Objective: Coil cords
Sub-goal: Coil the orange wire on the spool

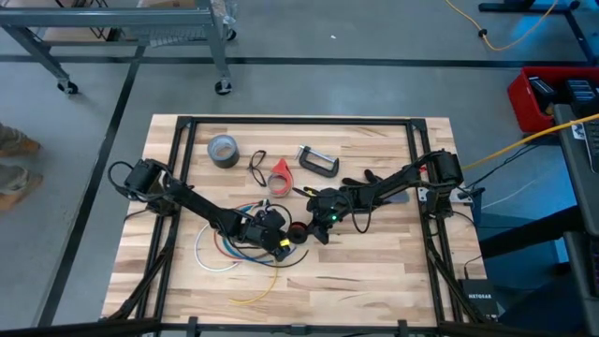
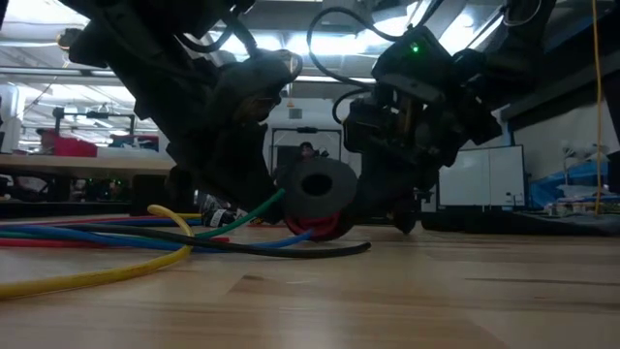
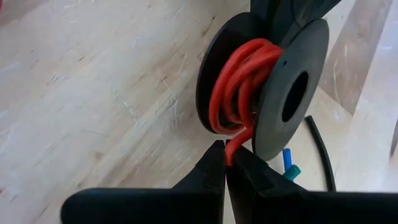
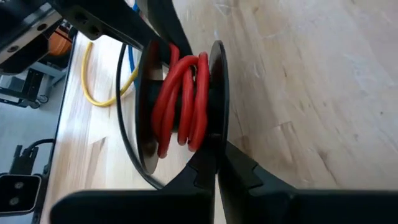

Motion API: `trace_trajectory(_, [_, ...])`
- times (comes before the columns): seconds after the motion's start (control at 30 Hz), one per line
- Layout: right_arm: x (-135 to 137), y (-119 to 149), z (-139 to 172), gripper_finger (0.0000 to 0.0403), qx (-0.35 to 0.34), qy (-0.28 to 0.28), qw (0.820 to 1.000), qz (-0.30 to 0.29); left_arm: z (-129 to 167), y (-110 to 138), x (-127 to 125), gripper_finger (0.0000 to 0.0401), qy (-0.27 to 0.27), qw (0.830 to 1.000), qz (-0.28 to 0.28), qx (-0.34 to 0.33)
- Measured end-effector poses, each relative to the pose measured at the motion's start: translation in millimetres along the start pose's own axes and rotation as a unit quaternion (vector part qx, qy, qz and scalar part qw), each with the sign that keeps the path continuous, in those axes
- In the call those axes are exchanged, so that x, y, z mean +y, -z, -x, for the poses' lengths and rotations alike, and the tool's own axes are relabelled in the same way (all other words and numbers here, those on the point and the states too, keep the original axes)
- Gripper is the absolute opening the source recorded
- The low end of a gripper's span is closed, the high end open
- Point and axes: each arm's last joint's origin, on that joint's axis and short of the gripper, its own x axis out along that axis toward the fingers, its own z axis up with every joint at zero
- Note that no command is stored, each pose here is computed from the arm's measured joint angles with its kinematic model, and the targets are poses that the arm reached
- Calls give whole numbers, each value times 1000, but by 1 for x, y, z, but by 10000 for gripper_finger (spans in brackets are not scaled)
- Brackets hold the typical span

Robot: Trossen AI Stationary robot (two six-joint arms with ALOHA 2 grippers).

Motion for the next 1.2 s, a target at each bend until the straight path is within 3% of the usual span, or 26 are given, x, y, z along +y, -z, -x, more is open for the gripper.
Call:
trace_trajectory(0.63, [-3, 1, 0, 180, 5, 18, 1000, -4, -3, -4, 7, 71, -17, 1000, 16, 8])
trace_trajectory(0.77, [-7, 2, 2, 188, 14, 31, 999, -16, -4, -4, 13, 66, -33, 999, 30, 25])
trace_trajectory(0.93, [-11, 2, 3, 186, 26, 36, 999, -24, -4, -8, 15, 54, -15, 997, 41, 58])
trace_trajectory(1.2, [-11, 3, 3, 186, 28, 36, 999, -24, 6, -9, 16, 36, -25, 996, 28, 75])
